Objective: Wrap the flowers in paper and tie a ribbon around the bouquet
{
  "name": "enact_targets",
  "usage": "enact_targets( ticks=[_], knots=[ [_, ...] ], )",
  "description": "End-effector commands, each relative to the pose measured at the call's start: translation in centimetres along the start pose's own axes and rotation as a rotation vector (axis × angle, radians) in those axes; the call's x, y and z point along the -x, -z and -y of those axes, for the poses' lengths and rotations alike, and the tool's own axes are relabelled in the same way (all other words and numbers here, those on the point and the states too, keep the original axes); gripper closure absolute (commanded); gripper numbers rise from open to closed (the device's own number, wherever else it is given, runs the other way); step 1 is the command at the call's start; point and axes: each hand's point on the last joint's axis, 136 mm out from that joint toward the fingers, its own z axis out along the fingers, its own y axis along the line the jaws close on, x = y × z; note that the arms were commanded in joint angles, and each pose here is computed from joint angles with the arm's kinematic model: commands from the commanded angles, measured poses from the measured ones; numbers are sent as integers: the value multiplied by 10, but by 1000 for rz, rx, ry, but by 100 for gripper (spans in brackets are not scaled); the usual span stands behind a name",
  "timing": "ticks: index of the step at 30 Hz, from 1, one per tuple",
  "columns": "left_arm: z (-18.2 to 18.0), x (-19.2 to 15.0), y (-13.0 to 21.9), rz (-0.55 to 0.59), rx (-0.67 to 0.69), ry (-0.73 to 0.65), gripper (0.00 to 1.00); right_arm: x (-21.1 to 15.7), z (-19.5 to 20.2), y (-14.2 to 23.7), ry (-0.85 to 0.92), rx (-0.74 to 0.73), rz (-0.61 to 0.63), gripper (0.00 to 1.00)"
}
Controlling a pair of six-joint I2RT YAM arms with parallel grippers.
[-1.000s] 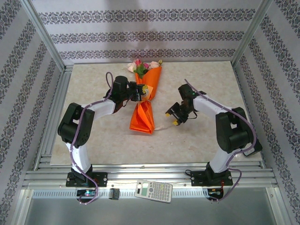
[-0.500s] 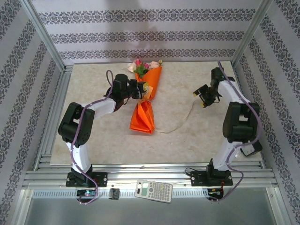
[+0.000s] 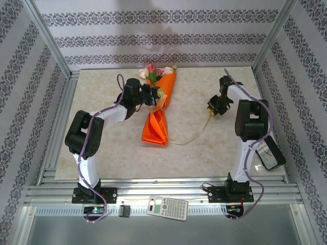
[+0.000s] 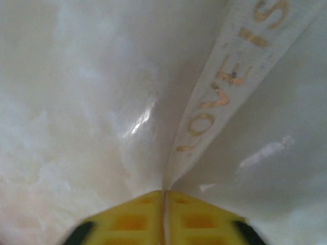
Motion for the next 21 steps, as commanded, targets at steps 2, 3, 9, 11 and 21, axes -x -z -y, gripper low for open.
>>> enact_targets(
  ticks=[2, 3, 9, 11, 21],
  knots=[
    [6, -15, -8, -66, -4, -26, 100, 5, -3, 2, -11, -10, 49, 100],
    [5, -17, -10, -75, 1, -28, 100, 7, -10, 9, 4, 13, 71, 100],
    [-7, -21, -14, -112, 77, -121, 100, -4, -98, 90, 217, 218, 213, 100],
    [-15, -23, -13, -121, 120, -179, 100, -21, -139, 120, 294, 320, 232, 100],
    [-21, -29, -15, -127, 140, -555, 100, -144, -294, 176, 660, 716, 116, 100]
  ],
)
